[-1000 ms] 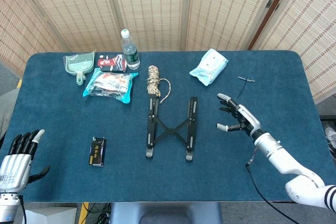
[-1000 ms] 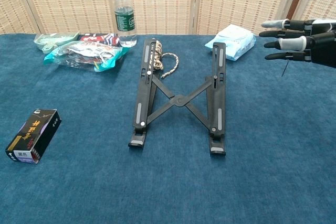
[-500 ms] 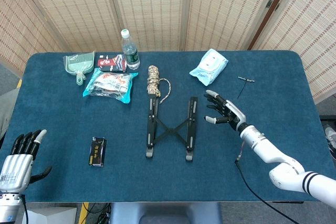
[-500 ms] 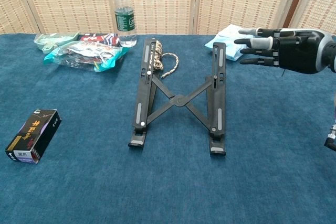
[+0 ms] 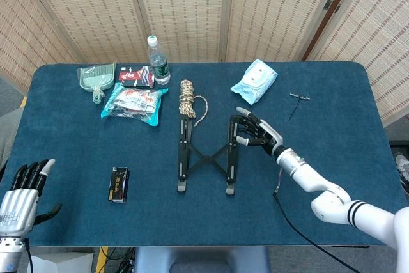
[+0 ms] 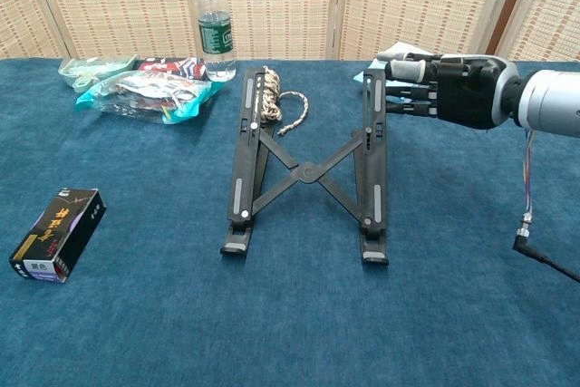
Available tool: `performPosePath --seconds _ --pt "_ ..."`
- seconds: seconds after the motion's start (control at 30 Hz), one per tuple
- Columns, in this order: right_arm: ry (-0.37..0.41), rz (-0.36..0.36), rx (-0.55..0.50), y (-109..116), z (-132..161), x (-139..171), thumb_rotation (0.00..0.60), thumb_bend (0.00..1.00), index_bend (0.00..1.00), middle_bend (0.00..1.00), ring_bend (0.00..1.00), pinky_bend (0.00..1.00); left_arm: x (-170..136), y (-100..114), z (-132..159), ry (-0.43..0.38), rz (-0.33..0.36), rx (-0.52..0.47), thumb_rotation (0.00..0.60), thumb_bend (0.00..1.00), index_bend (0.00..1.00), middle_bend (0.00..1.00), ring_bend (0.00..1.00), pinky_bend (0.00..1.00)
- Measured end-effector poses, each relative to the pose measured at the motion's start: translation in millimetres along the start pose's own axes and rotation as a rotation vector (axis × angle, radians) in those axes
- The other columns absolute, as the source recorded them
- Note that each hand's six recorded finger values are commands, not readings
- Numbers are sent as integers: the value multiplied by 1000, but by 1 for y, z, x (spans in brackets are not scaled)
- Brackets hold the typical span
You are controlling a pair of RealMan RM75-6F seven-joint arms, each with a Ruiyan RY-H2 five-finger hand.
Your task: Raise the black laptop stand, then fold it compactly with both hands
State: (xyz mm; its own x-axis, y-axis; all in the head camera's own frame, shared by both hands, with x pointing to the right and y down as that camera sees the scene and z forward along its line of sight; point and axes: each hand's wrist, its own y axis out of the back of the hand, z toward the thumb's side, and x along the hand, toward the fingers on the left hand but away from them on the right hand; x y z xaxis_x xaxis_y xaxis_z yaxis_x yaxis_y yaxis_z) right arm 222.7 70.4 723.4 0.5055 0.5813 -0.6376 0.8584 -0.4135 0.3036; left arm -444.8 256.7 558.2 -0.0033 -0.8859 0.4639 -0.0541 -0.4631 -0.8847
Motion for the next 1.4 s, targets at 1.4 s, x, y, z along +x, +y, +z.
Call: performPosePath --seconds 1.4 --pt "96 355 87 -56 17 108 600 139 0 198 163 233 -7 0 0 -5 0 -11 600 176 0 80 62 0"
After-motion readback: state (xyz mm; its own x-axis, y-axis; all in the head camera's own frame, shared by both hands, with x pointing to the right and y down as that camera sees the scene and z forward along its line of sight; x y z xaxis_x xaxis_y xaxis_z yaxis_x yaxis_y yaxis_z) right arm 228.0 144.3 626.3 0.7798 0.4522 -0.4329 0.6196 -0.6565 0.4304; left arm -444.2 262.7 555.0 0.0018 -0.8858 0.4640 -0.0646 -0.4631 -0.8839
